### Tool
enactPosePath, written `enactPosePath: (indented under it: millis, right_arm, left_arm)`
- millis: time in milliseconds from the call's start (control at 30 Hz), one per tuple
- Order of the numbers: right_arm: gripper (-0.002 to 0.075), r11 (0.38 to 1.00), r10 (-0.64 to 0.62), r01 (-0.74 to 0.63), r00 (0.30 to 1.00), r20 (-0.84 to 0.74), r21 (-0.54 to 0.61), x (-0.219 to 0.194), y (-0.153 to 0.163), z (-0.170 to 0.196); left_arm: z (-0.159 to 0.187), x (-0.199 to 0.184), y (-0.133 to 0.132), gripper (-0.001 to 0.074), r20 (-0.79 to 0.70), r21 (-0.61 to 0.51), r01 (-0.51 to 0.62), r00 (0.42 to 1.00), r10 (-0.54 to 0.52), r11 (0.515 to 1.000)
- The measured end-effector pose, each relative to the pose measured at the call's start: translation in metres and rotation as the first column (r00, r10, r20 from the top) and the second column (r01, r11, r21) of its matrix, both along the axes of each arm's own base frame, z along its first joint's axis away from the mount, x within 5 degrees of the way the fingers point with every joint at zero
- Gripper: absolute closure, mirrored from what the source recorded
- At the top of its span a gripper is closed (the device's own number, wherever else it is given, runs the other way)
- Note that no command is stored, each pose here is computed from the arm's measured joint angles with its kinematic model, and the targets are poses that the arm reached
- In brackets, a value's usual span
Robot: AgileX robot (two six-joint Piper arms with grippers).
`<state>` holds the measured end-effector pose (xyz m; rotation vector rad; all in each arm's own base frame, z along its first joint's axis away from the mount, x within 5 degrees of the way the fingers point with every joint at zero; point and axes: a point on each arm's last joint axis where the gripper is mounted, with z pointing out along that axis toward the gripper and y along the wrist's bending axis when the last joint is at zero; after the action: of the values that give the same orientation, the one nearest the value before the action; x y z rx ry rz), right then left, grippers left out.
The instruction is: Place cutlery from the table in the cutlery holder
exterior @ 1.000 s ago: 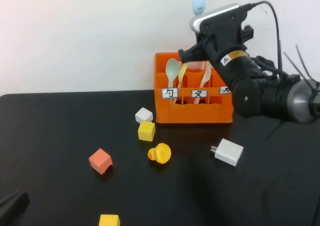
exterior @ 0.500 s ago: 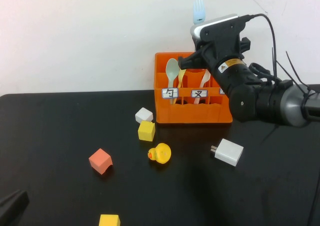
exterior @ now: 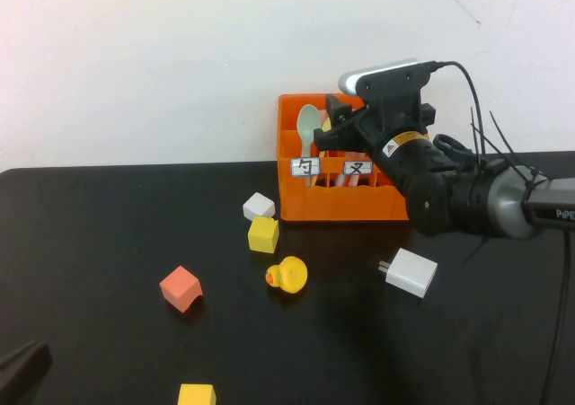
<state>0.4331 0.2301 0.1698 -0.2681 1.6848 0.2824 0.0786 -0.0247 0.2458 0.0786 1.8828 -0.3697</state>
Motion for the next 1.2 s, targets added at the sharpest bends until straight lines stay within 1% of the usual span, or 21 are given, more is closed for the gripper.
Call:
enactPosePath:
  millis: [100, 167, 267, 433, 500, 600, 700, 800, 900, 1033, 1200]
  right_arm:
    - [0.0287, 1.000, 0.010, -0.010, 1.000, 0.012, -0.007, -0.001, 0.000, 0.005]
    - [0.0315, 0.999, 0.028, -0.027, 0.999, 0.033, -0.032, -0.002, 0.001, 0.015]
    - [0.0402, 0.993, 0.072, -0.064, 0.994, 0.078, -0.098, -0.010, 0.004, 0.046]
    - [0.0615, 0.969, 0.161, -0.142, 0.984, 0.080, -0.200, -0.037, 0.005, 0.108]
    - [0.0676, 0.955, 0.192, -0.165, 0.977, 0.093, -0.245, -0.050, 0.002, 0.126]
    - [0.0713, 0.937, 0.222, -0.175, 0.966, 0.130, -0.301, -0.074, -0.008, 0.150]
    - [0.0723, 0.929, 0.231, -0.175, 0.962, 0.143, -0.325, -0.100, -0.024, 0.162]
    - [0.0726, 0.923, 0.237, -0.176, 0.961, 0.145, -0.341, -0.131, -0.042, 0.164]
    - [0.0727, 0.916, 0.239, -0.183, 0.963, 0.121, -0.356, -0.164, -0.064, 0.153]
    - [0.0727, 0.902, 0.242, -0.203, 0.969, 0.056, -0.382, -0.201, -0.087, 0.125]
    - [0.0727, 0.875, 0.247, -0.234, 0.969, -0.026, -0.423, -0.234, -0.109, 0.085]
  left_arm:
    - [-0.001, 0.000, 0.000, 0.0736, -0.006, 0.003, -0.002, 1.000, 0.002, 1.000]
    - [-0.001, 0.000, 0.001, 0.0736, -0.013, 0.006, -0.004, 1.000, 0.005, 1.000]
    - [-0.002, 0.000, 0.001, 0.0736, -0.018, 0.008, -0.006, 1.000, 0.006, 1.000]
    - [-0.001, 0.000, 0.001, 0.0736, -0.013, 0.006, -0.004, 1.000, 0.005, 1.000]
    - [-0.001, 0.000, 0.001, 0.0736, -0.013, 0.006, -0.004, 1.000, 0.005, 1.000]
    - [0.000, 0.000, 0.000, 0.0736, -0.007, -0.009, -0.004, 1.000, 0.004, 1.000]
    - [0.000, 0.000, 0.000, 0.0736, -0.004, -0.029, -0.005, 1.000, 0.005, 1.000]
    - [0.000, 0.000, -0.001, 0.0736, -0.011, -0.050, -0.006, 1.000, 0.006, 0.999]
    - [0.001, 0.000, -0.001, 0.0736, -0.014, -0.064, -0.007, 1.000, 0.006, 0.998]
    - [0.002, 0.000, -0.002, 0.0736, -0.003, -0.078, -0.002, 1.000, 0.001, 0.997]
    - [0.002, 0.000, -0.002, 0.0736, 0.000, -0.082, -0.001, 1.000, 0.001, 0.997]
